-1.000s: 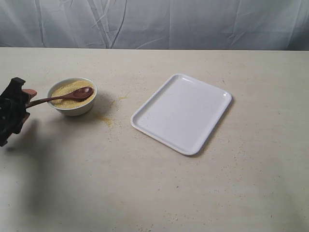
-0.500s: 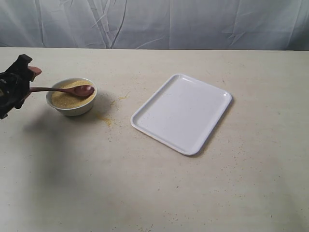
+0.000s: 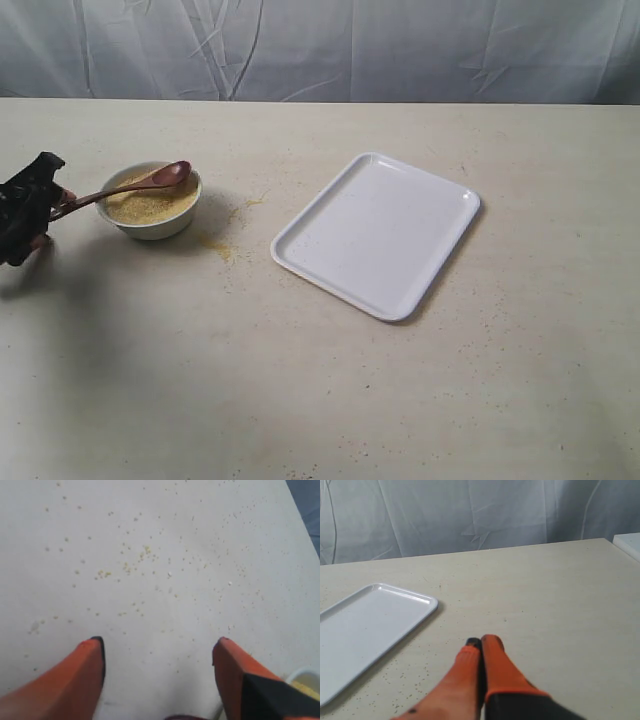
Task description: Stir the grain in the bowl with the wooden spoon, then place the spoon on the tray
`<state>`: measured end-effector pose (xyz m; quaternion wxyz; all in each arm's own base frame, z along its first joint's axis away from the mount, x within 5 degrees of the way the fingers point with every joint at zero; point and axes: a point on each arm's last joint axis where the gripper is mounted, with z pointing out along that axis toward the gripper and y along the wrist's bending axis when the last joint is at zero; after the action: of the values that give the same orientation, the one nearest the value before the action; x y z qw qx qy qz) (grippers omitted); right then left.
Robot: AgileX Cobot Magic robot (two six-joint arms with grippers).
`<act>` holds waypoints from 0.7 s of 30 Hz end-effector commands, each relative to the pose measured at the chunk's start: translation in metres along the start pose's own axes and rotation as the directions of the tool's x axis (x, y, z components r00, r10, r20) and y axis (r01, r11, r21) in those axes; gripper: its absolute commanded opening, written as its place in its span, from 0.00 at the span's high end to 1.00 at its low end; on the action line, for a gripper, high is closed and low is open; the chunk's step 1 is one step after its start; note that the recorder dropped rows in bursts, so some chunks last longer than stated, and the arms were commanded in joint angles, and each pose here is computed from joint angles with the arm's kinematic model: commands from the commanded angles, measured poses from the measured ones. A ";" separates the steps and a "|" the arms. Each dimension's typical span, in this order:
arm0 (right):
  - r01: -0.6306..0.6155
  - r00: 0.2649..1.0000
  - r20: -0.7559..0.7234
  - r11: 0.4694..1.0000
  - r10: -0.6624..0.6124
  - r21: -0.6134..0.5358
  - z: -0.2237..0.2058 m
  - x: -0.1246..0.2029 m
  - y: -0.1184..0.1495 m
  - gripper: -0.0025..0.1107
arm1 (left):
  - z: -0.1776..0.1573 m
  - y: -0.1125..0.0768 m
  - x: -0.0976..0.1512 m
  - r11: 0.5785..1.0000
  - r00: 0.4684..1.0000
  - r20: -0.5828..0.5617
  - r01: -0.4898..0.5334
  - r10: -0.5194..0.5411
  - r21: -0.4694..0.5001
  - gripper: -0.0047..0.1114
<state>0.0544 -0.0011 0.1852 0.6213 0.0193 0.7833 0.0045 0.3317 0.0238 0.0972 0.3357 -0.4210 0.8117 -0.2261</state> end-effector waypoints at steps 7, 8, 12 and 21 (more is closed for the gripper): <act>0.001 1.000 0.013 1.000 -0.001 -0.004 0.000 0.000 0.000 0.98 | -0.012 -0.027 -0.003 0.978 0.999 -0.015 0.038 -0.035 0.207 0.44; 0.001 1.000 0.013 1.000 -0.001 -0.004 0.000 0.000 0.000 0.98 | -0.013 -0.027 -0.004 0.977 0.999 -0.014 0.037 -0.035 0.209 0.44; 0.001 1.000 0.013 1.000 -0.001 -0.004 0.000 0.000 0.000 0.98 | -0.013 -0.027 -0.004 0.978 0.999 -0.013 0.037 -0.035 0.207 0.44; 0.001 1.000 0.013 1.000 -0.001 -0.004 0.000 0.000 0.000 0.98 | -0.011 -0.005 0.002 0.999 0.998 -0.064 0.022 -0.024 -0.037 0.44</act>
<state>0.0544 -0.0011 0.1852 0.6213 0.0193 0.7833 0.0045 0.3290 0.0184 0.1089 0.3128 -0.4264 0.8102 -0.2526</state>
